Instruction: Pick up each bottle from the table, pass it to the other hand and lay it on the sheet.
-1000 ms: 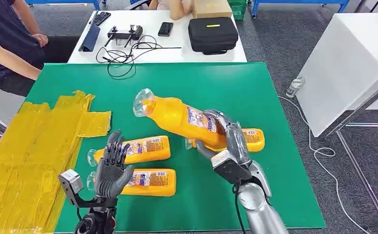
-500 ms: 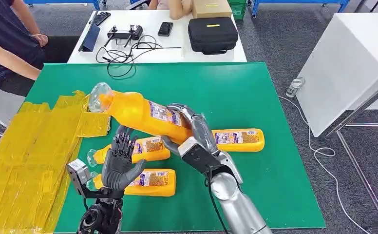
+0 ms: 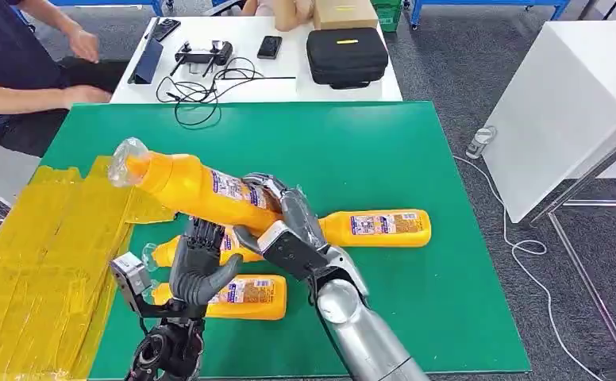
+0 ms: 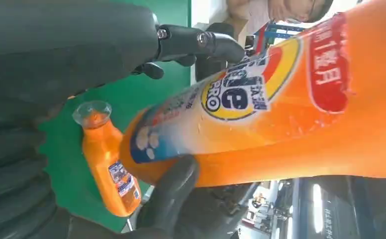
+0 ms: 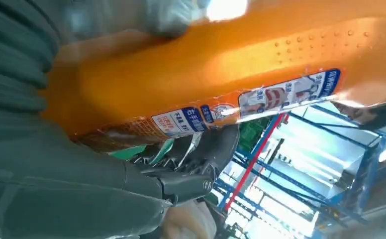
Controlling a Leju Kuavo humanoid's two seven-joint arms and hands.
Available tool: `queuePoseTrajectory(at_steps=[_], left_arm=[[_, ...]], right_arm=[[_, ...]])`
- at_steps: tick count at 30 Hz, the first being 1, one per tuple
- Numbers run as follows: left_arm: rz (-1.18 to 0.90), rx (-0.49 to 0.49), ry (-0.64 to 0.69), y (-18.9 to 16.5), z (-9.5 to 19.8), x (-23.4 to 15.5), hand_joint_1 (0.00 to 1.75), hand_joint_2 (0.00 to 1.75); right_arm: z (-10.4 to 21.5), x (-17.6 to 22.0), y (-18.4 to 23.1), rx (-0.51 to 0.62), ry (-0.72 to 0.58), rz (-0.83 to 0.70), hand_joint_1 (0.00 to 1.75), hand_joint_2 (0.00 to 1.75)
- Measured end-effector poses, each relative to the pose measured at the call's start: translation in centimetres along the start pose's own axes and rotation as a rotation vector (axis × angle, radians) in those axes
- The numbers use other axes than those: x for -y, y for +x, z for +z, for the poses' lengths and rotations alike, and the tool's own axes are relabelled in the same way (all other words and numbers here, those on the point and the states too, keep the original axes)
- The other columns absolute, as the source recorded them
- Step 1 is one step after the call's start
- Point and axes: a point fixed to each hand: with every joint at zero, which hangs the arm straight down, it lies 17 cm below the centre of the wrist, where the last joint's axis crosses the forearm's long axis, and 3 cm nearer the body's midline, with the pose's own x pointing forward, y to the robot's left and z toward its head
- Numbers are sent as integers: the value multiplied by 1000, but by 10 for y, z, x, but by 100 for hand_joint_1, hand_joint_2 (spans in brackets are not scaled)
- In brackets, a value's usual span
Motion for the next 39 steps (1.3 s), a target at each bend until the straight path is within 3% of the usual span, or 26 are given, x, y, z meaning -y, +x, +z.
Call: queuePoseTrajectory(at_steps=[13,22,23,24,26,27,39], left_arm=[[37,1,70,3,10,-19,0,175],[43,-5,111,1,19,-30,0,175],[37,-5,117,1,20,-32,126,175],[30,-5,121,2,21,-33,147,175],[22,-3,128,2,22,-34,147,175],[22,-2,131,3,23,-35,175,175],[23,5,151,6,28,-40,175,175]], right_arm=[[25,-63,-21,-44,118,-55,175,175],[31,-79,-23,-50,157,-54,175,175],[30,-80,-22,-48,161,-55,175,175],[30,-82,-21,-47,164,-56,175,175],[30,-84,-21,-46,170,-55,175,175],[30,-84,-20,-45,172,-54,175,175],[30,-90,-20,-45,191,-48,175,175]])
